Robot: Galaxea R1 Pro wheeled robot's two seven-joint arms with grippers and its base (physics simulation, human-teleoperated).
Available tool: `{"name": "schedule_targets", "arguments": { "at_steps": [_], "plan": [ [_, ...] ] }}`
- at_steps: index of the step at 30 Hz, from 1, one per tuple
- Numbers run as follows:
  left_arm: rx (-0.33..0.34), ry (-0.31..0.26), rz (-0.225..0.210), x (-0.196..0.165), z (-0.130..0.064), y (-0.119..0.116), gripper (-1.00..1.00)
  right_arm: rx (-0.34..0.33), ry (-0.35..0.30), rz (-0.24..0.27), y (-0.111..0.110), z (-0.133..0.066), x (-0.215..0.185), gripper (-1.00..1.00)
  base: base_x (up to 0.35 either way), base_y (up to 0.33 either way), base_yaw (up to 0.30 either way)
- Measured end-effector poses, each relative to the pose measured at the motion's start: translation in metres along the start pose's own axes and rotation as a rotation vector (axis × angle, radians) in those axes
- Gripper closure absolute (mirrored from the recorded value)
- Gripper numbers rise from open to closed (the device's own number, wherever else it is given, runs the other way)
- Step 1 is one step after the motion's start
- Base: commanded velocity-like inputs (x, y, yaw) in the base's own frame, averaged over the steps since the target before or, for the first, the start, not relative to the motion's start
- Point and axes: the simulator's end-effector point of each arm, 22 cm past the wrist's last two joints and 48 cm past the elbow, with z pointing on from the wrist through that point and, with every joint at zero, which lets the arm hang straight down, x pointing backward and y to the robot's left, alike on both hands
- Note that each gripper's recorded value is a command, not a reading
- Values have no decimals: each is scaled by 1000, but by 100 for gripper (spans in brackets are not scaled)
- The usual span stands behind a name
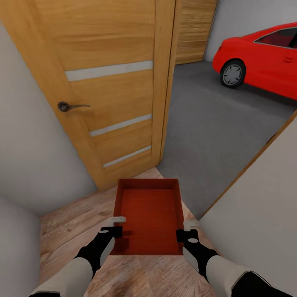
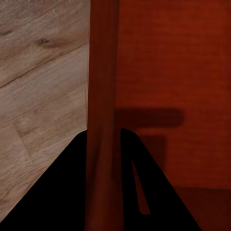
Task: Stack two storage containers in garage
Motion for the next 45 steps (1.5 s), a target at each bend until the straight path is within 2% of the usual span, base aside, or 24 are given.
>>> {"name": "schedule_targets", "arguments": {
  "at_steps": [14,37,45],
  "plan": [
    [0,1,0,1,0,0,100,0,1,-1,0,0,0,100,0,0,-245],
    [1,-4,2,-2,-1,1,100,-1,-4,3,1,0,-2,100,213,186,-12],
    [1,-2,2,-1,0,0,100,0,-1,2,0,0,-1,100,89,53,-185]
  ]
}}
